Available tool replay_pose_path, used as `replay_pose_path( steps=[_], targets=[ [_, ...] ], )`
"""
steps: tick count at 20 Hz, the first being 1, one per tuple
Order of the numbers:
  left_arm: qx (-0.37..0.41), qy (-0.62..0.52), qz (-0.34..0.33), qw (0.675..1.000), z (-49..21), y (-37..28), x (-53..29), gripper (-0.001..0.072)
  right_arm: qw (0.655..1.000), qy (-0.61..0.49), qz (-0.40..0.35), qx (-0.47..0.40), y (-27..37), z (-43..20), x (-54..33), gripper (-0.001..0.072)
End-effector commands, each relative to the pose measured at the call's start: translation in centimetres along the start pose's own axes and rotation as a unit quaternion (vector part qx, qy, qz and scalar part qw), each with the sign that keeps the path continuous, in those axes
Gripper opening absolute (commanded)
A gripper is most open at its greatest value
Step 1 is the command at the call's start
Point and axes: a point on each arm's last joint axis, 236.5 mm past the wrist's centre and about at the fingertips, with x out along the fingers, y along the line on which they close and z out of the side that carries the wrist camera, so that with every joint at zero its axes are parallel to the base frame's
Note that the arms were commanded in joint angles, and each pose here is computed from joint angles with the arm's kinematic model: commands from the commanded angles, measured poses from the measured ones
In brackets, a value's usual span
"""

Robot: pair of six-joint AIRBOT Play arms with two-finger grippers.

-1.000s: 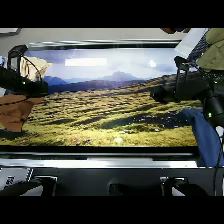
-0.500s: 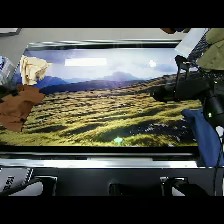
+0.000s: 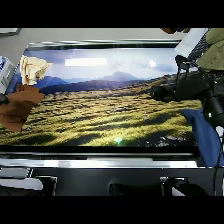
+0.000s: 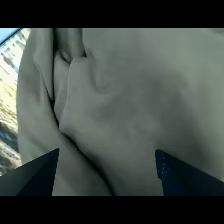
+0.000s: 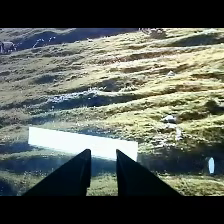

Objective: Fold the clothes and pants, and hang the long-sleeved shirts on hangers.

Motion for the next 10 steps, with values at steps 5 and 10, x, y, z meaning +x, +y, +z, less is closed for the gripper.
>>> replay_pose_path(
  steps=[5, 10],
  targets=[
    [-0.022, 0.087, -0.008, 0.996, -5.3, -0.7, 8.2, 0.0635, 1.000, 0.000, 0.001, 0.013, 0.1, 0.0, -0.1, 0.0222],
    [-0.007, 0.146, -0.114, 0.983, -5.3, -7.1, 3.3, 0.0013, 1.000, 0.007, 0.000, 0.029, 0.0, -0.3, -0.1, 0.0223]
  ],
)
